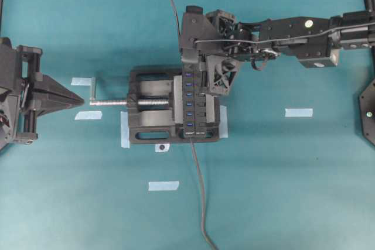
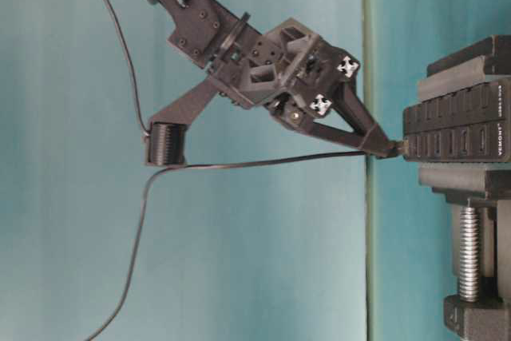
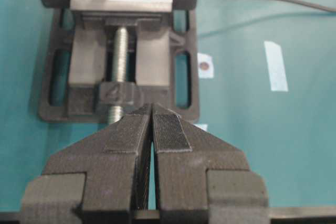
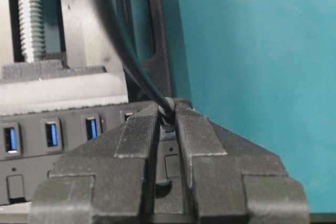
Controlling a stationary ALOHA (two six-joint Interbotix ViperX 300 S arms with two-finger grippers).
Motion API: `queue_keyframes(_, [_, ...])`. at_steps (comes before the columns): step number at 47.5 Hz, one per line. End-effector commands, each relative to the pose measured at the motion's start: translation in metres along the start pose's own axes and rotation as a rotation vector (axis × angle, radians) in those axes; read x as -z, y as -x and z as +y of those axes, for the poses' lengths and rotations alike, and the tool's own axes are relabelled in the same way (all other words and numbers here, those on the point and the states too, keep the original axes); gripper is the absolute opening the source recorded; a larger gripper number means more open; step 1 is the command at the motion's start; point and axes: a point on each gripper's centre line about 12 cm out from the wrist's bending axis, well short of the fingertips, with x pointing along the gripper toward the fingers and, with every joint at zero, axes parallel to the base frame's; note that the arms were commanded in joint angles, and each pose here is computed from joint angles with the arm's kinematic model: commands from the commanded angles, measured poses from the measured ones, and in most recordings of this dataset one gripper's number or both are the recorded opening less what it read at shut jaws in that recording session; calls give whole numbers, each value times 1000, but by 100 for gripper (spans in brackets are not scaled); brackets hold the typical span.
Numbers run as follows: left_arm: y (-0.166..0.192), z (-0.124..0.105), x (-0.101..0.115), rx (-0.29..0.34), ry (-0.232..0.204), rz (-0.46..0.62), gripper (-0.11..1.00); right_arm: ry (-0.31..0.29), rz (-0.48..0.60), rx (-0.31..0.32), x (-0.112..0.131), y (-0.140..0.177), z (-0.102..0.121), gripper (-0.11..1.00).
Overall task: Insert the USB into the second port from the front of the fixed hub.
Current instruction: 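Lower the right gripper and close it on the black USB plug, then pull the USB plug out of the end port with the right gripper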
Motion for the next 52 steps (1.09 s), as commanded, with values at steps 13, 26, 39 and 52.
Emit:
queue_keyframes(13, [1, 0, -11, -1, -1, -29, 0, -7, -164, -3, -40, 55, 5, 9])
queue_keyframes(26, [1, 0, -10, -1, -1, -31, 0, -13, -175, -33, -47, 78, 19, 9])
queue_keyframes(39, [2, 0, -12, -1, -2, -37, 0, -14, -168, -53, -47, 80, 29, 9])
queue_keyframes(52, [2, -2, -12, 6, -4, -35, 0, -13, -157, -69, -44, 78, 36, 9])
